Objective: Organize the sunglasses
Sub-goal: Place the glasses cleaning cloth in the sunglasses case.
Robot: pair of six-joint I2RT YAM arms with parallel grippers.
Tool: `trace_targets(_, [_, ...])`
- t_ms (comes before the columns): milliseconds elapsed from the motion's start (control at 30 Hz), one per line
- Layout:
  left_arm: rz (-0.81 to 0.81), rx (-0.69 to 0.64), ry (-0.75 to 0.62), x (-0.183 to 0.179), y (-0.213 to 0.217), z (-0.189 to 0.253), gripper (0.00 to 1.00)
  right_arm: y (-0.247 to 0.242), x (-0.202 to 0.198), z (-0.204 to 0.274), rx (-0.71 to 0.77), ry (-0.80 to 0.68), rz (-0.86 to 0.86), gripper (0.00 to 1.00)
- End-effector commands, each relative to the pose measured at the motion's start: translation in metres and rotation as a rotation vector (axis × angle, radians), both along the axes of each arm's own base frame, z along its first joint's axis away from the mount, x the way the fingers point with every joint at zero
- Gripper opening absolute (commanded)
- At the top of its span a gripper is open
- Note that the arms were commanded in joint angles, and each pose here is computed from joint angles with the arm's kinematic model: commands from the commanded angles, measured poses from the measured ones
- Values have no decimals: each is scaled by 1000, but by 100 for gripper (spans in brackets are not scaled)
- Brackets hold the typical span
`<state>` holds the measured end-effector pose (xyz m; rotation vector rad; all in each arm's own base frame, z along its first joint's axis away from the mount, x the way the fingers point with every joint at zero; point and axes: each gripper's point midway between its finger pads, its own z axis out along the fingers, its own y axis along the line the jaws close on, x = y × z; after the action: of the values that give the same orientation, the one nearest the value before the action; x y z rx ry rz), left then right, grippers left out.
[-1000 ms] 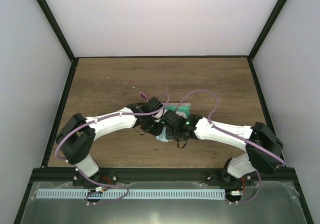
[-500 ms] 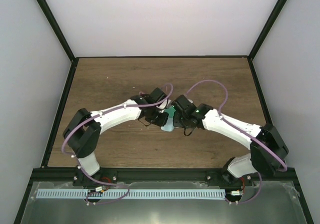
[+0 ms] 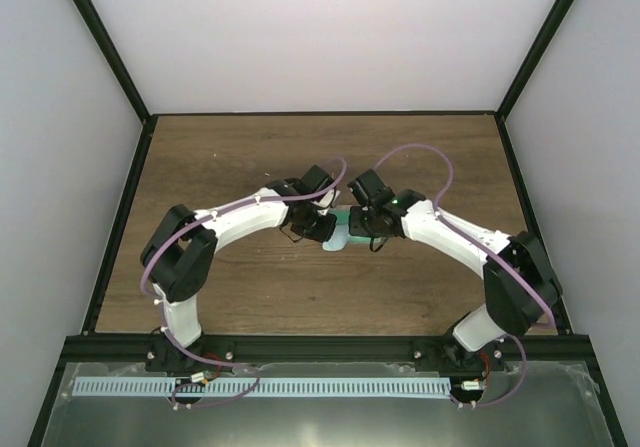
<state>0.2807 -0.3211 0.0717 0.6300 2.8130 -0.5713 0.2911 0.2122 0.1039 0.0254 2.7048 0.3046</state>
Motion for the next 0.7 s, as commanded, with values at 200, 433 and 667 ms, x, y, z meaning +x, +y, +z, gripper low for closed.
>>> trace_targets(200, [10,-24,-28,21,-5,-2,4,13,28,0,-9,-21,56,1])
trace_targets(433, [14,-25,-34,31,-7,-7,4,12,33,-8,-38,-16,60,1])
trace_targets(667, [26,-40,-51,44,-10,-5,4,6,38,-10,-49,-16,42,1])
